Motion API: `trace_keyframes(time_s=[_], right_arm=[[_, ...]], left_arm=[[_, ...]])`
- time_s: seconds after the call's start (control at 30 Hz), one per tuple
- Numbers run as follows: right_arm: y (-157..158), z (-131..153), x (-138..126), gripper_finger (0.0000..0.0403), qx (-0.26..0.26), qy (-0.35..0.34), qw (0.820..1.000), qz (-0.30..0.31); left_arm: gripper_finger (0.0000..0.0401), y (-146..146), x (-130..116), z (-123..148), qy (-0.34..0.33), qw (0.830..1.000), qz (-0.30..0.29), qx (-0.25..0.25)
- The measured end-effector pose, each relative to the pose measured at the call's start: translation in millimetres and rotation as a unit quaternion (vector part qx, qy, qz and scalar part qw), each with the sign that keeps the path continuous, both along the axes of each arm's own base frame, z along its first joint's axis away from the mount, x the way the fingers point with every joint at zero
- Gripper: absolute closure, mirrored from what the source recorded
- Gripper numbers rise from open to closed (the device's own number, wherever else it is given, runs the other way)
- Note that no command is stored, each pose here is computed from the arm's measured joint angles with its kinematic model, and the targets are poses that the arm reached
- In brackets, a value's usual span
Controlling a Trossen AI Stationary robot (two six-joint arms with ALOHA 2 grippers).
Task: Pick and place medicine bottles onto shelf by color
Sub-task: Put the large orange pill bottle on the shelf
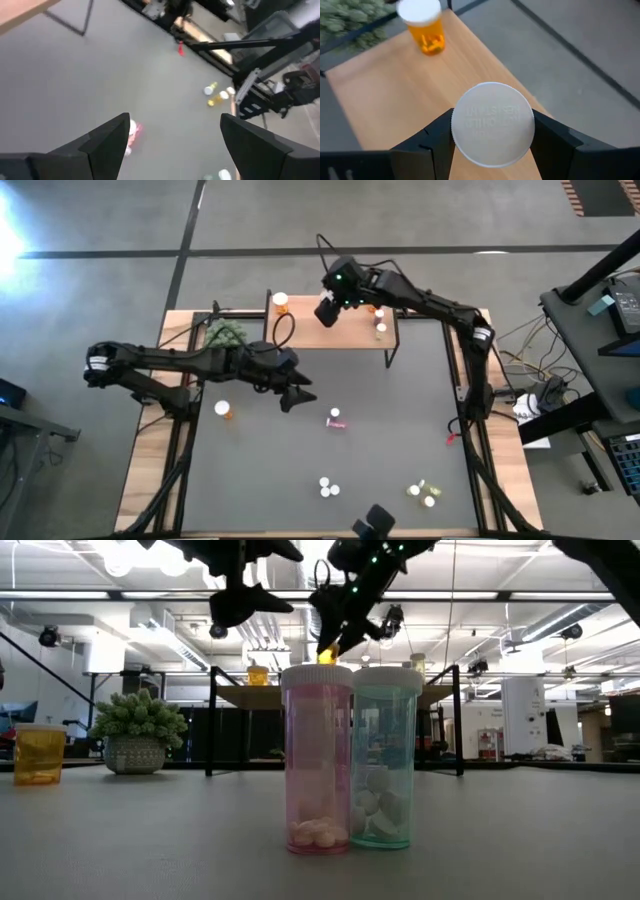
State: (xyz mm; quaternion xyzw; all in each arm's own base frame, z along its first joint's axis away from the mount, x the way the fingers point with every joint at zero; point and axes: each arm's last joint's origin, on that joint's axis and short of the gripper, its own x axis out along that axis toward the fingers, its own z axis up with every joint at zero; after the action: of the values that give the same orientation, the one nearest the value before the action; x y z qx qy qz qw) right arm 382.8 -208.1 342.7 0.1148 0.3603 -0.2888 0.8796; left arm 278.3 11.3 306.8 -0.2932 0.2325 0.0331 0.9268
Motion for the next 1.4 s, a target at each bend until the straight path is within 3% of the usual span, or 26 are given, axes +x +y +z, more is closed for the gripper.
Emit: trace_keyframes(time_s=[0.47, 1.03, 1.4], right_arm=[[-17.7, -31.6, 15.5, 0.0197, 0.012, 0.076, 0.995, -0.059], [-19.3, -23.3, 12.2, 0.0197, 0.012, 0.071, 0.995, -0.062], [-16.7, -13.1, 7.7, 0.0134, 0.004, 0.063, 0.996, -0.056]], left_arm=[[0.0106, 1.9, -2.9, -3.0, 0.019, 1.000, 0.008, 0.000], [0.0106, 1.9, -3.3, -4.9, 0.023, 1.000, 0.008, 0.001], [0.0106, 1.9, -3.7, -7.4, 0.026, 1.000, 0.013, -0.011]])
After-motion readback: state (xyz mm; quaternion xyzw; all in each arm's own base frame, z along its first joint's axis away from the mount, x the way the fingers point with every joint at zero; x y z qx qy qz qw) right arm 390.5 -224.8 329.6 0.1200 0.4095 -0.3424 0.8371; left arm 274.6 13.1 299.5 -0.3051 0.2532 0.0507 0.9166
